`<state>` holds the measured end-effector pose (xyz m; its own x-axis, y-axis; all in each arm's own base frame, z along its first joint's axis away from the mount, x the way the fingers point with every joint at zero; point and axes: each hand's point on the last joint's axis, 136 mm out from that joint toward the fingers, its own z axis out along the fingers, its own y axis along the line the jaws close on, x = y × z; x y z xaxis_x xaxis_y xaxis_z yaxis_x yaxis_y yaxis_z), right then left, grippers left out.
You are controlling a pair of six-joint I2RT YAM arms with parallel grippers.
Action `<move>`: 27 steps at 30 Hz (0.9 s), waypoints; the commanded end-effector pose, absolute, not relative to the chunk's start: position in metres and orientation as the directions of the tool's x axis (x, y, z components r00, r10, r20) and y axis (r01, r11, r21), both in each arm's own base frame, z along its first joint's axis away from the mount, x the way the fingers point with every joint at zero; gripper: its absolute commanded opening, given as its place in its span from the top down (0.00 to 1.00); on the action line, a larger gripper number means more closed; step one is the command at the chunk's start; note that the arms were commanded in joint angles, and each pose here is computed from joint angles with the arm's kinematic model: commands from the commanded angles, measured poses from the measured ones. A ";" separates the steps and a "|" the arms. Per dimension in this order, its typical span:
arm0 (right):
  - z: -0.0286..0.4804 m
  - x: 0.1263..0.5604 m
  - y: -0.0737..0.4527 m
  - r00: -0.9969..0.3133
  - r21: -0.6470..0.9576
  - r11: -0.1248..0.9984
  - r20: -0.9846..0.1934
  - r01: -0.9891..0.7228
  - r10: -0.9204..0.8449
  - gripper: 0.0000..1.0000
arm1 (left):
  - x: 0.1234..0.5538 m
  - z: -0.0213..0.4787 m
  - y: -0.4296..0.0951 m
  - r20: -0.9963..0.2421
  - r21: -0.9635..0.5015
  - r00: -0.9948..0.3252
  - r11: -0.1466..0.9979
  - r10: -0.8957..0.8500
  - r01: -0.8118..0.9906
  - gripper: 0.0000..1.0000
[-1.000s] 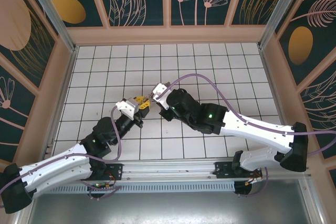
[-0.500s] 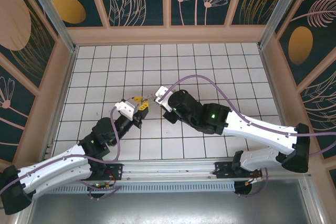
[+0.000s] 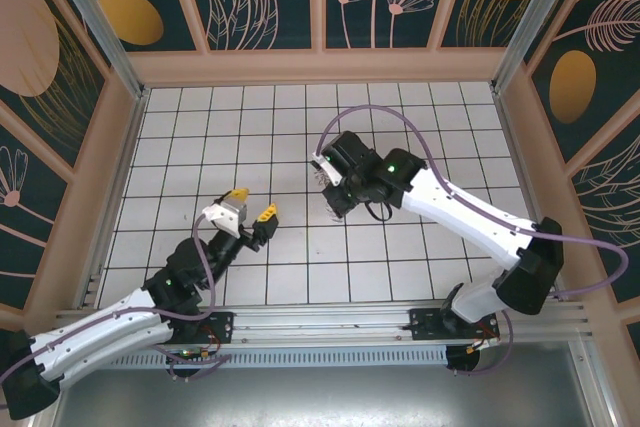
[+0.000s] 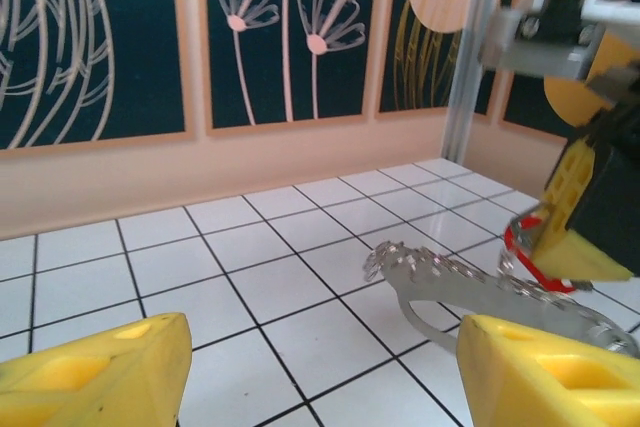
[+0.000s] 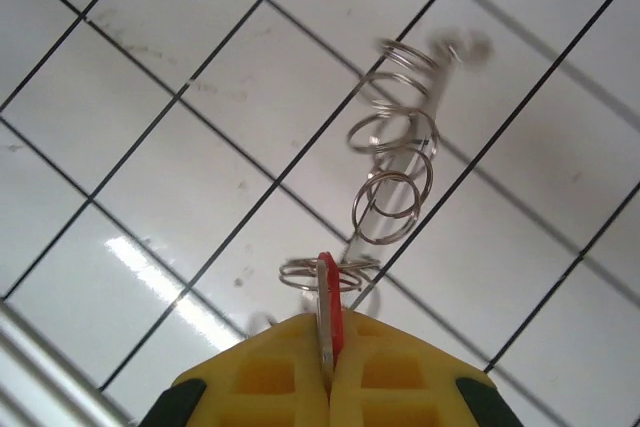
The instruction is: Put the keys on the keyring
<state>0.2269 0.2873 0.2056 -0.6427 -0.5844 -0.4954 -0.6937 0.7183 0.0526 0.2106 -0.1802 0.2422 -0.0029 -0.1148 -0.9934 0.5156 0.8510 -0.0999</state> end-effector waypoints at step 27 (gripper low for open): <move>0.174 0.302 0.337 -0.798 0.348 0.742 -0.441 -0.574 -0.411 1.00 | 0.213 0.226 -0.170 -0.994 -0.093 0.005 0.875 -0.109 0.474 0.28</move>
